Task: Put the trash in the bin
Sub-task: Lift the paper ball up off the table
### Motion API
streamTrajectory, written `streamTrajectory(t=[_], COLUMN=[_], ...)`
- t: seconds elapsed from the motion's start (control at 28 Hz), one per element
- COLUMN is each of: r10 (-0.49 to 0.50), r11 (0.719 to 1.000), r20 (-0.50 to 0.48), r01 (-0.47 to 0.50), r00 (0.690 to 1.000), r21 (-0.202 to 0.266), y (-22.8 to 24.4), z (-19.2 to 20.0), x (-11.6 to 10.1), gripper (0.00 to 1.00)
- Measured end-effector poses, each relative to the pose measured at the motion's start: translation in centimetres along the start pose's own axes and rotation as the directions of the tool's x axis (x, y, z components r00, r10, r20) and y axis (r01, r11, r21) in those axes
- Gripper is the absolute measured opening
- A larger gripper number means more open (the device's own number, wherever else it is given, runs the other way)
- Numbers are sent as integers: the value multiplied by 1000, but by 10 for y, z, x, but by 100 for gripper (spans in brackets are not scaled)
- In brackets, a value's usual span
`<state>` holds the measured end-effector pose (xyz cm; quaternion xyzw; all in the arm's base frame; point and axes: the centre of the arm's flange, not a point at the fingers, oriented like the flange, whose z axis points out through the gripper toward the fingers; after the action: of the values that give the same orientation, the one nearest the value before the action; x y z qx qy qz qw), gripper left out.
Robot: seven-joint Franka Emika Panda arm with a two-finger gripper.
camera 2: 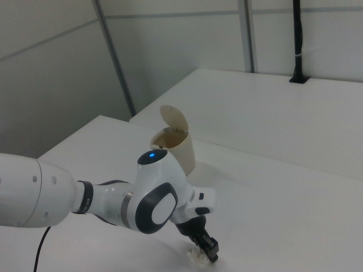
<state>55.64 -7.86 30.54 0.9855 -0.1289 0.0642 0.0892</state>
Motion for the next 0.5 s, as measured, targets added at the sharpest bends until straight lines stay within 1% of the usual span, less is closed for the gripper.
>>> streamTrajectory(t=[0.04, 0.18, 0.25, 0.32, 0.39, 0.5], r10=[4, 20, 35, 60, 91, 129], r11=[1000, 1000, 999, 998, 996, 989], r20=[-7, -36, -45, -43, -40, -49], r01=[-4, -20, -35, -60, -90, -125], r00=[1000, 999, 998, 997, 995, 990], r21=[1, 3, 0, 7, 28, 78], y=[0, 1, 2, 3, 2, -7], z=[-3, -16, -30, -45, -65, -100], x=[3, 16, 27, 39, 51, 70], gripper=[27, 18, 18, 18, 18, 18])
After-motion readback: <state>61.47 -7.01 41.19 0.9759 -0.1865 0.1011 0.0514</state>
